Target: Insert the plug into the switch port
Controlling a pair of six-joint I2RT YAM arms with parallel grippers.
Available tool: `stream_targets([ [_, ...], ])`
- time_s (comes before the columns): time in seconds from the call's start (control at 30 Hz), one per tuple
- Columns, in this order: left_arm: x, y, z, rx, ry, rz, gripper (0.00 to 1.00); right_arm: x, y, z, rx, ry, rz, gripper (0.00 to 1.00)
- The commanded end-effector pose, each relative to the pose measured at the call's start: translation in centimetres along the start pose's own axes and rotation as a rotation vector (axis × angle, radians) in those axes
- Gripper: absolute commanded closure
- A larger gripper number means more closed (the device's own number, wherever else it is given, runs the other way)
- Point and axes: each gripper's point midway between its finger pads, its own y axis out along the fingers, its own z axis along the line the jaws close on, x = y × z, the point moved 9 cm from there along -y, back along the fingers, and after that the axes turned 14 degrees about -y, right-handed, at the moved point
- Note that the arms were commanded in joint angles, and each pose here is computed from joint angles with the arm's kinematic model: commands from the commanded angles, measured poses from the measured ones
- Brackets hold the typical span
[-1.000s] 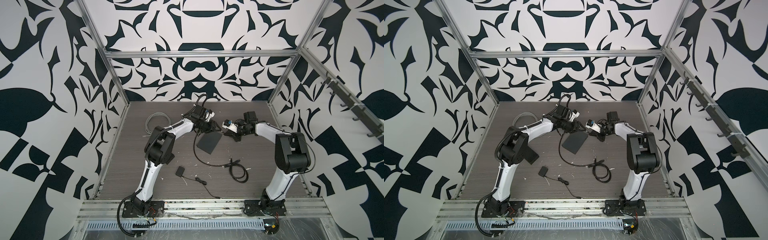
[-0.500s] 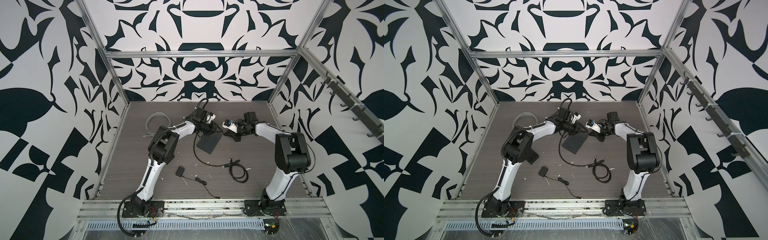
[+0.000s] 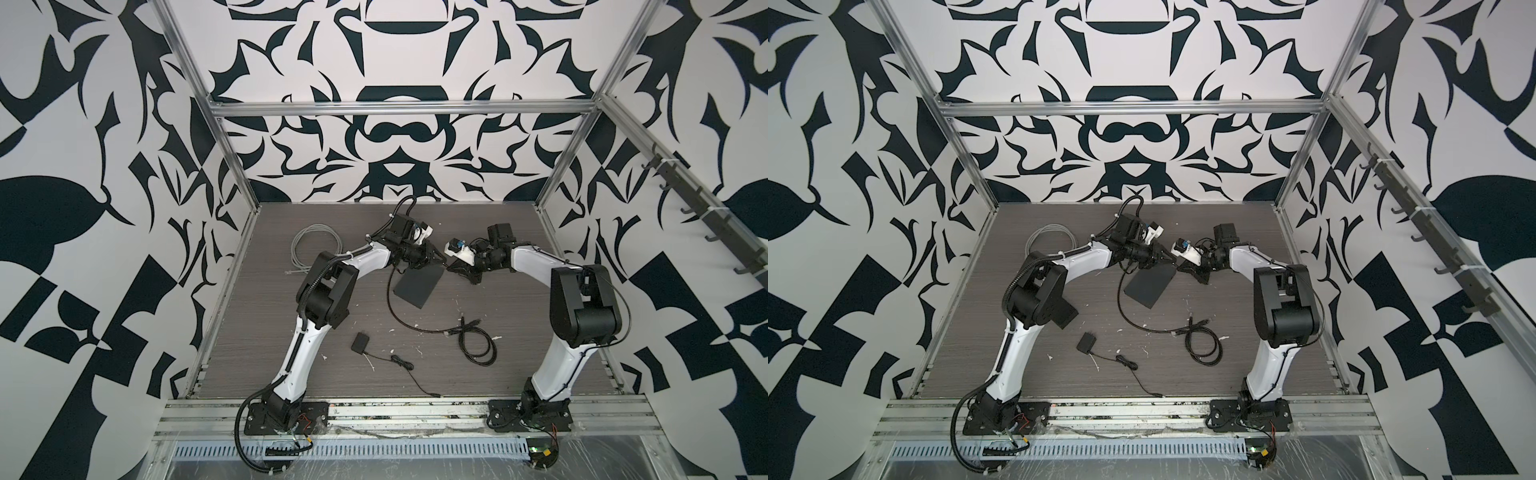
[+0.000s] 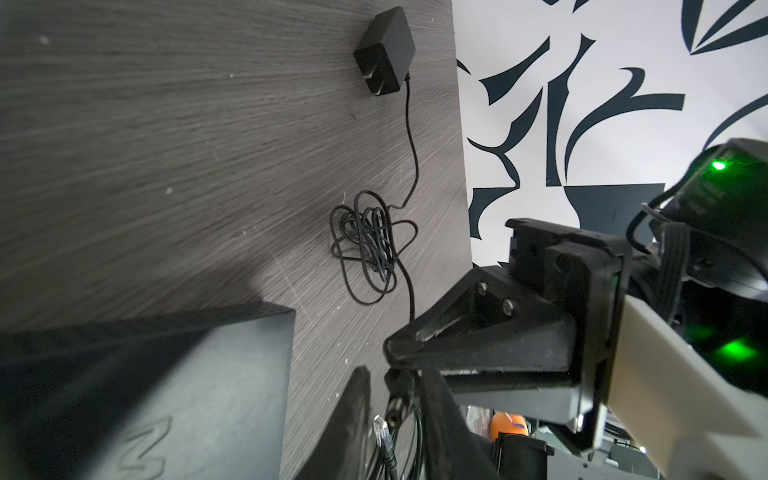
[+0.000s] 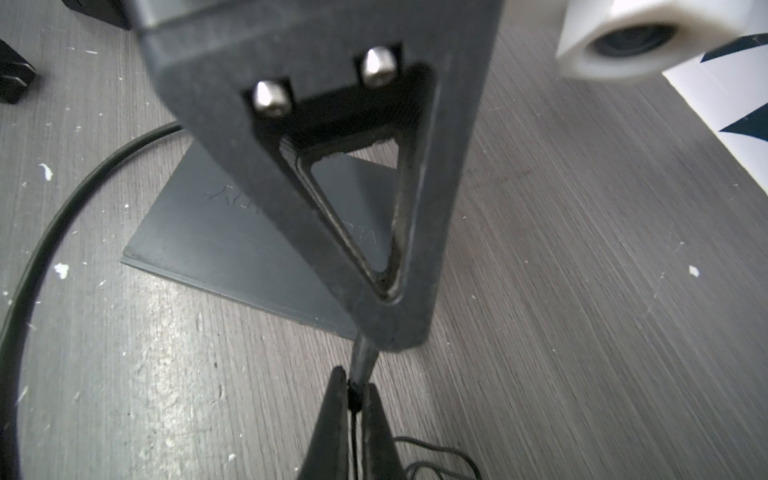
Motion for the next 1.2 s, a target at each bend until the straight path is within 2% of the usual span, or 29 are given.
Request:
stream_targets([
  [0.0,-0.1,0.6,0.8,-0.011,-0.016,0.020,0.77,0.7,-0.2,0.0,-0.003,-0.004,-0.025,1.00],
  [0.47,-0.3,1.0,0.7,-0.010,-0.011,0.043,0.84,0.6,0.0,-0.3,-0.008,0.012,-0.021,1.00],
  [0.67,-0.3,1.0,0.6,-0.011,-0.015,0.045,0.91,0.6,0.0,-0.4,-0.014,0.022,-0.013,1.00],
  [0.77,-0.1,1.0,0.7,-0.009,-0.020,0.037,0.92,0.5,-0.1,-0.3,-0.021,0.044,-0.006,0.94],
  [0.83,-0.1,0.9,0.7,-0.010,-0.023,0.033,0.93,0.3,-0.2,0.0,-0.025,0.052,-0.004,0.84],
  [0.93,0.1,0.7,0.4,-0.026,-0.026,0.028,0.93,0.1,-1.1,0.5,-0.056,0.056,-0.061,0.75],
  [1.03,0.2,0.5,0.4,-0.044,-0.039,0.026,0.93,0.0,-2.3,0.6,-0.101,0.060,-0.162,0.71],
  [1.17,0.2,0.4,0.4,-0.061,-0.040,0.028,0.93,0.3,-2.3,0.4,-0.109,0.069,-0.238,0.70],
])
